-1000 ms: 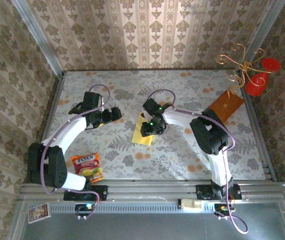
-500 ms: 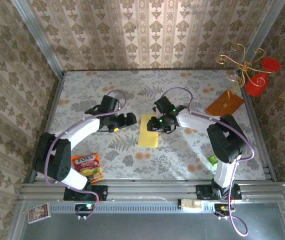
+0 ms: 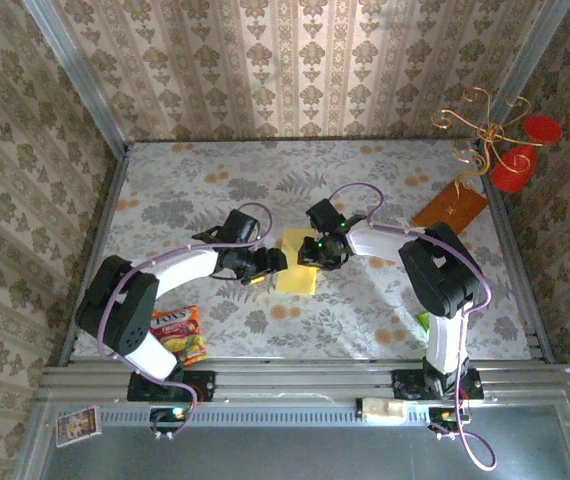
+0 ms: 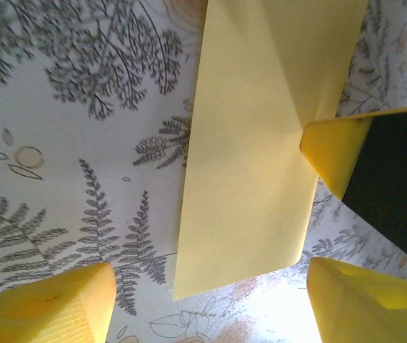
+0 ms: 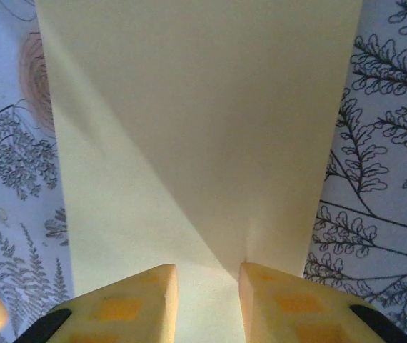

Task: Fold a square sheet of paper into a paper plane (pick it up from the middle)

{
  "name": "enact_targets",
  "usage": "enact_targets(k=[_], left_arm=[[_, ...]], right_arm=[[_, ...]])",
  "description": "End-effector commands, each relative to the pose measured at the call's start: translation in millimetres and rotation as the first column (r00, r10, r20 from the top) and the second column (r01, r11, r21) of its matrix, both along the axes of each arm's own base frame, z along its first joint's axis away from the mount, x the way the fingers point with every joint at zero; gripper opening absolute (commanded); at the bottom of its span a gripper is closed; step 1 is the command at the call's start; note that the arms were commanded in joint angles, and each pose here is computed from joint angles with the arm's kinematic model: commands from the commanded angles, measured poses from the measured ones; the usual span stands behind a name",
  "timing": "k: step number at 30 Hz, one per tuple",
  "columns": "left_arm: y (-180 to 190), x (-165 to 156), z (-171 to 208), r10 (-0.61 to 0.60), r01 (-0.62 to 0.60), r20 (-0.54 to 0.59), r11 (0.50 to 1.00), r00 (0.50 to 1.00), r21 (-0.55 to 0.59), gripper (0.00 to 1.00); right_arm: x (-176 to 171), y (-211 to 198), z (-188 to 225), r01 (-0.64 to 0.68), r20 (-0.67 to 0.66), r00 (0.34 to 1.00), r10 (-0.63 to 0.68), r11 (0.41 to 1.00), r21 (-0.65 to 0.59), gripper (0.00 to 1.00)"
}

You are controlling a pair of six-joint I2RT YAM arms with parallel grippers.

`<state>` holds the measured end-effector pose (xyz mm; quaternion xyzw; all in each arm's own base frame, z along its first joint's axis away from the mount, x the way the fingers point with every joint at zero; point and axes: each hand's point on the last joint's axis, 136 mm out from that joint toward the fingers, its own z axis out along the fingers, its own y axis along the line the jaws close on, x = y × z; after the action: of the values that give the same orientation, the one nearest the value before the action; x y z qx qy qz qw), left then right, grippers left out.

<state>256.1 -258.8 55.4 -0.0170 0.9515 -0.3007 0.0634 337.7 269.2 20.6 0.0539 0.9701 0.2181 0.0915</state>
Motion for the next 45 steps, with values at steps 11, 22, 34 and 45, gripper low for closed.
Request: enact_targets(k=[11,22,34,45], left_arm=[[-9.1,-17.3,-28.5,-0.038,0.04,-0.061,0.999,0.997,0.032,0.44],[-16.0,-16.8,-30.2,-0.059,0.06,-0.068,0.998,0.996,0.011,0.42],[-33.0,-0.3,-14.6,-0.023,0.006,-0.073,0.975,0.997,-0.224,0.42],[-31.7,27.7,-6.2,-0.001,-0.022,-0.067,0.937,0.998,-0.348,0.4]], right_arm=[[-7.2,-21.4,-29.5,0.047,-0.051,0.998,-0.049,0.998,-0.039,0.3],[-5.8,-21.5,-31.3,0.048,-0.057,0.997,-0.05,0.998,-0.032,0.3],[-5.2,-22.2,-29.9,0.05,-0.055,0.997,-0.051,0.998,-0.034,0.3],[-7.0,-24.8,-31.6,0.052,-0.057,0.997,-0.055,0.998,-0.043,0.3]])
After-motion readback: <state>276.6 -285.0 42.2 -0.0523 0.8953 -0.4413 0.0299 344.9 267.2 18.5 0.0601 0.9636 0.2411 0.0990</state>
